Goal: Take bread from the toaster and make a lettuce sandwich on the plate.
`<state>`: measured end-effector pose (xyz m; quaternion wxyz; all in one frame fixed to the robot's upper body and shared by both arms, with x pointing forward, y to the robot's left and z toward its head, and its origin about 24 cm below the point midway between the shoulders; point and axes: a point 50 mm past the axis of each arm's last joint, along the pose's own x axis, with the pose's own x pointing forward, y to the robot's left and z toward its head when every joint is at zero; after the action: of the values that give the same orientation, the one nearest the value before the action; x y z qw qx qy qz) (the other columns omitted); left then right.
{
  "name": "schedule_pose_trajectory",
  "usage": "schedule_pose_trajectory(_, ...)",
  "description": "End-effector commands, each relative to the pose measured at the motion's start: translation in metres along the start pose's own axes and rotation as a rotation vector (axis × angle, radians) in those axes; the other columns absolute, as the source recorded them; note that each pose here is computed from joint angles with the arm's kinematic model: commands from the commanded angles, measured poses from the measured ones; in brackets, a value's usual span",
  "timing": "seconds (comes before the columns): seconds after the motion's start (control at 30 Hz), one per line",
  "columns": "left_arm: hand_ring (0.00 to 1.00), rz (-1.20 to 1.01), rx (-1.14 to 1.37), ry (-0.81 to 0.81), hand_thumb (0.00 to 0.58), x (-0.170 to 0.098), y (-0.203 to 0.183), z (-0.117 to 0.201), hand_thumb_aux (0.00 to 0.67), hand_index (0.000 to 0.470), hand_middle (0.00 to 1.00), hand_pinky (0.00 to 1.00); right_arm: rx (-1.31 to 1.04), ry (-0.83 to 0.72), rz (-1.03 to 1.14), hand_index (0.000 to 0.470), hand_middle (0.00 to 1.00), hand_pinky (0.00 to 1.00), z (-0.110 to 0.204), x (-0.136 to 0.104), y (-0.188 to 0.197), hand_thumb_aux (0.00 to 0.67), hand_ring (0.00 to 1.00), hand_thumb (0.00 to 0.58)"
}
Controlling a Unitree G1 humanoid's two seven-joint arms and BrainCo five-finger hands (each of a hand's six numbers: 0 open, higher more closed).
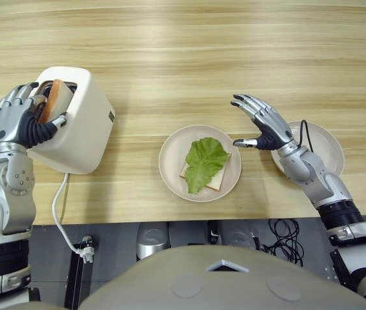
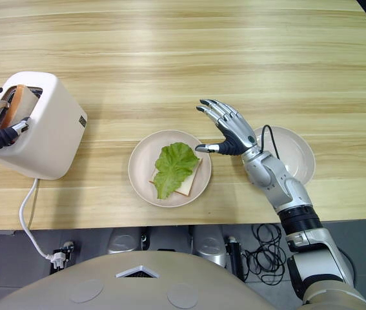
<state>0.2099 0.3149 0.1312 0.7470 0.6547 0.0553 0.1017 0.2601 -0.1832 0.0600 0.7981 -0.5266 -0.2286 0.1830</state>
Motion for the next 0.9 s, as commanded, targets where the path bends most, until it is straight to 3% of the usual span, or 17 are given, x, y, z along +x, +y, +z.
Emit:
schedule_pose_trajectory(0.03,0.00,0.044,-0.005,-0.003,0.569,0.004,0.009,0.004,0.578,0.397,0.00,0.00,0.004,0.019,0.009,0.000,0.00,0.00,-0.003,-0.004,0.001,0.000,0.00,0.000)
schedule_pose_trajectory(0.07,0.00,0.058,-0.006,-0.008,0.573,0.005,0.011,0.005,0.596,0.409,0.00,0.00,0.005,0.019,0.010,0.000,0.00,0.00,-0.003,-0.004,0.001,0.000,0.00,0.000)
schedule_pose_trajectory(0.1,0.00,0.069,-0.009,-0.017,0.580,0.006,0.013,0.007,0.670,0.460,0.00,0.00,0.005,0.020,0.010,0.000,0.00,0.00,-0.003,-0.004,0.002,0.000,0.00,0.000)
schedule_pose_trajectory(0.53,0.00,0.146,-0.108,-0.078,0.580,0.011,0.032,0.020,0.670,0.460,0.00,0.00,0.009,0.022,0.008,0.000,0.00,0.00,-0.001,-0.002,0.005,0.000,0.00,0.000)
schedule_pose_trajectory(0.57,1.00,0.163,-0.111,-0.081,0.580,0.012,0.037,0.020,0.670,0.460,1.00,1.00,0.008,0.023,0.006,0.000,0.00,0.00,-0.002,-0.002,0.005,0.000,0.00,0.000)
schedule_pose_trajectory(0.9,1.00,0.335,-0.072,-0.113,0.580,0.017,0.082,0.026,0.670,0.460,1.00,1.00,-0.012,0.017,-0.006,0.000,0.00,0.00,-0.002,0.002,0.003,0.000,0.00,0.000)
